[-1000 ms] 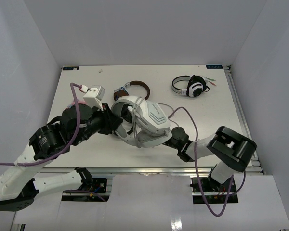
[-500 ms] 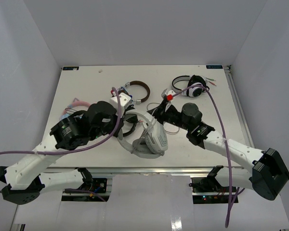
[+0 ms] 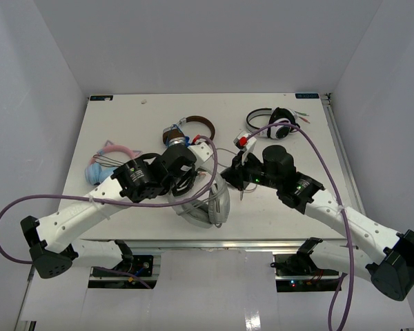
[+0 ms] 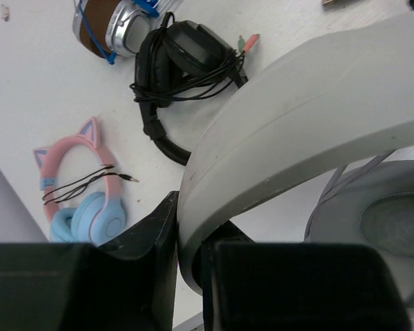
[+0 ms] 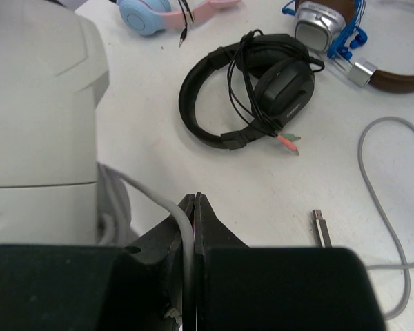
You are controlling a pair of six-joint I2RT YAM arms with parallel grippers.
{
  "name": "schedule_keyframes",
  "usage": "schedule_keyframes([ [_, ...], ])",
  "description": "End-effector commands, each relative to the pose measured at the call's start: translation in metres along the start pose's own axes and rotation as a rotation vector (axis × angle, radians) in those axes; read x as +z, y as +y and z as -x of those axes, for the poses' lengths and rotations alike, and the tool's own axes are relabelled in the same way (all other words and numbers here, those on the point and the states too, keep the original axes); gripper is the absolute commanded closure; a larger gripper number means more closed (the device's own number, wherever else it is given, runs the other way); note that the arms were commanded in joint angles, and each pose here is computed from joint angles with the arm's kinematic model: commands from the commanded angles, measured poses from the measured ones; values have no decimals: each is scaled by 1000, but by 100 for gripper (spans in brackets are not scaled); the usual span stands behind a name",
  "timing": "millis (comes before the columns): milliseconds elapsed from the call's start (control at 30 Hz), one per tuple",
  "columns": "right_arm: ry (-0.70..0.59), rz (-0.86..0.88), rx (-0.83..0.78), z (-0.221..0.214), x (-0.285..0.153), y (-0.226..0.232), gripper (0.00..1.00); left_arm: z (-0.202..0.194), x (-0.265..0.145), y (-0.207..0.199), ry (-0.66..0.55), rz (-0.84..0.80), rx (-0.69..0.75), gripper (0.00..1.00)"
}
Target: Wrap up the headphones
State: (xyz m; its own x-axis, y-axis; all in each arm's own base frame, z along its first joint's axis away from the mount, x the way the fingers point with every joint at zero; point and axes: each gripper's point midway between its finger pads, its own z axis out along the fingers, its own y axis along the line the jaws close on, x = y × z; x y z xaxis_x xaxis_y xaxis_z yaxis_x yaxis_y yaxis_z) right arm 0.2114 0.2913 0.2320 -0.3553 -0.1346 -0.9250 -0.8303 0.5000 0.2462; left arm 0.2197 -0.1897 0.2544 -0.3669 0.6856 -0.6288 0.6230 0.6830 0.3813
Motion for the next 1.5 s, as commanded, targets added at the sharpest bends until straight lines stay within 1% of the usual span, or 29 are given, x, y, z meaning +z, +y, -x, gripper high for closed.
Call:
schedule_keyframes([
  [0, -5, -11, 14, 17, -10, 1, 92, -11, 1, 25, 37, 149, 99, 100],
  [133, 20, 79, 22, 11, -9, 16, 92, -14, 9, 38, 41, 258, 132, 100],
  [200, 32, 118, 20, 6, -10, 22, 92, -14, 6, 55, 46, 377, 157, 100],
  [267, 43, 140, 23, 1, -11, 25, 92, -14, 5, 61, 44, 433, 202, 100],
  [367, 55, 172, 26, -3, -14, 31, 92, -6, 6, 62, 4, 464, 276, 100],
  [500, 54, 223, 28, -2, -17, 40, 91, 8, 9, 58, -72, 447, 250, 100],
  [667, 53, 289, 35, -5, -21, 51, 90, 11, 11, 59, -77, 475, 233, 100],
  [833, 29, 351, 40, -4, -25, 62, 86, 16, 7, 63, -98, 493, 167, 100],
  [933, 8, 387, 48, -3, -26, 68, 86, 22, 1, 64, -133, 485, 104, 100],
  [1033, -8, 457, 63, -4, -25, 77, 86, 24, -4, 65, -153, 486, 57, 100],
  [1100, -22, 512, 76, -4, -26, 85, 86, 23, -3, 65, -147, 488, 49, 100],
  [1167, -43, 559, 98, -3, -25, 90, 86, 20, -3, 69, -130, 526, 27, 100],
  [1300, -51, 556, 118, -6, -19, 88, 86, 22, 2, 65, -132, 533, -64, 100],
  [1400, -75, 563, 128, -5, -18, 89, 85, 22, 2, 67, -131, 574, -123, 100],
  [1467, -90, 567, 137, -4, -17, 91, 82, 19, 4, 70, -116, 619, -150, 100],
])
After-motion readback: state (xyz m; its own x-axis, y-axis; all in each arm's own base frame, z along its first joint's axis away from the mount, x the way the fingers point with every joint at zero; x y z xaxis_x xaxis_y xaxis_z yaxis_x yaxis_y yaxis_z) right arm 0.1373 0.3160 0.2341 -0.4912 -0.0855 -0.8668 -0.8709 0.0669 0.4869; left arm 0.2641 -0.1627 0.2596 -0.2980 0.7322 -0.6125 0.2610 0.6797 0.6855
